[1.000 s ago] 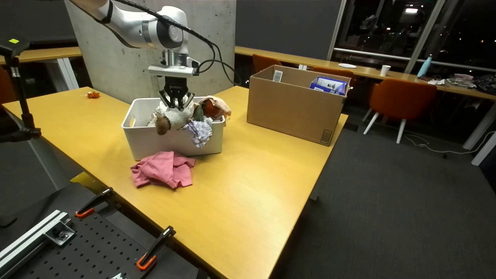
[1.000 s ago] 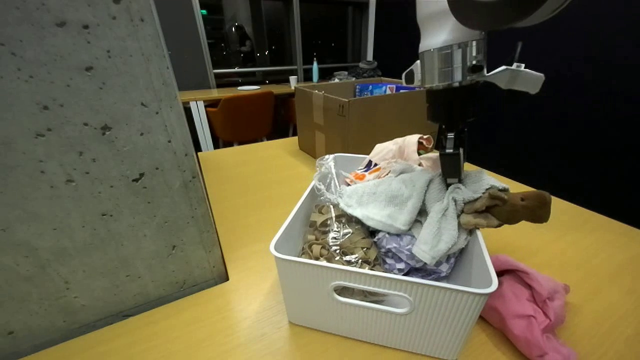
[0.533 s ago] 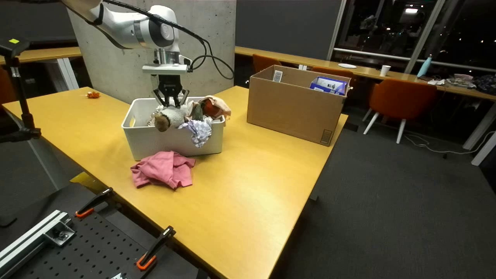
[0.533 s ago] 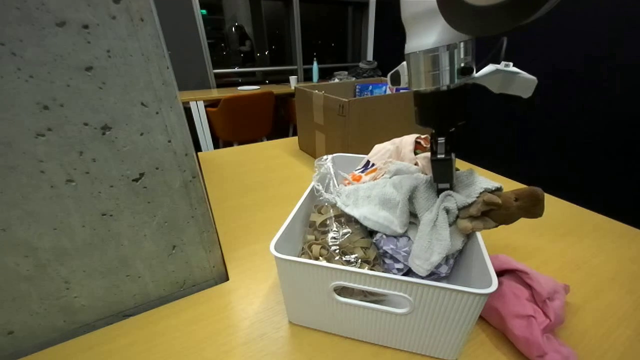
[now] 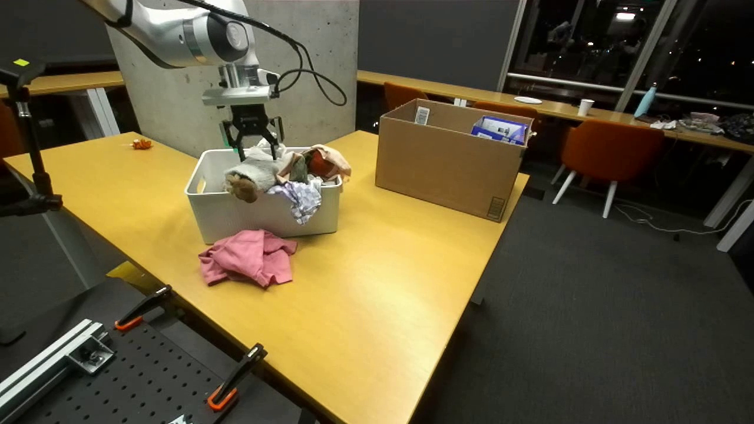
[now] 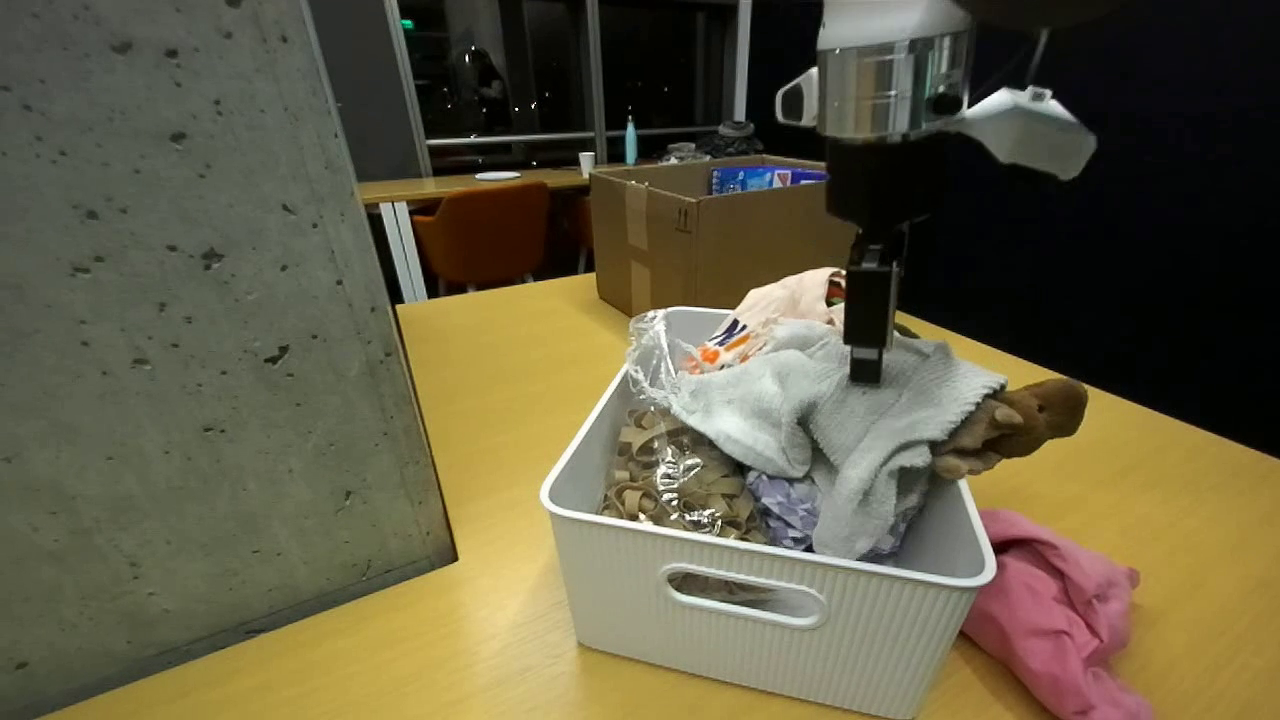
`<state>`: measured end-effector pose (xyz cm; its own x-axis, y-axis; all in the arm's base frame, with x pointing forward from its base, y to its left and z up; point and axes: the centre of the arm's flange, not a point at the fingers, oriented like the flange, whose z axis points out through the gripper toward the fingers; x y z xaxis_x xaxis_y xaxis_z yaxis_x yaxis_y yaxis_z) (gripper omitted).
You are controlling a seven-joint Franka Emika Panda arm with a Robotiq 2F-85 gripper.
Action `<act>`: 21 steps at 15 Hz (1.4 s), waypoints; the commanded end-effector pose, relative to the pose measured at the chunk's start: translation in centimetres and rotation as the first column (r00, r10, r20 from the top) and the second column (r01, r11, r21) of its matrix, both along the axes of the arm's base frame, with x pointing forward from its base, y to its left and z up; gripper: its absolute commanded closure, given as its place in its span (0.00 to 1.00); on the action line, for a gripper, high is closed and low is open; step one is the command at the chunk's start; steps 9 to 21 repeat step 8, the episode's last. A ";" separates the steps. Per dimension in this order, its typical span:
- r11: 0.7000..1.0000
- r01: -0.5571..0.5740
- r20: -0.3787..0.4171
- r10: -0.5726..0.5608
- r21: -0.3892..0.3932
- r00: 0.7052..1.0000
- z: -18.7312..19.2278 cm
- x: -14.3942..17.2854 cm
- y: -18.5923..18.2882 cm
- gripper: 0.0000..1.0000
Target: Place the towel over the moose then place them in the storage box.
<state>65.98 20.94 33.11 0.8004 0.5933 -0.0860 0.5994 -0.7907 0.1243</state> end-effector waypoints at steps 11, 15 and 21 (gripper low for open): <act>0.956 0.273 0.150 -0.288 0.109 0.946 9.9 -10.1 -8.1 0.00; 0.956 0.273 0.150 -0.288 0.109 0.946 9.9 -10.1 -8.1 0.00; 0.956 0.273 0.150 -0.288 0.109 0.946 9.9 -10.1 -8.1 0.00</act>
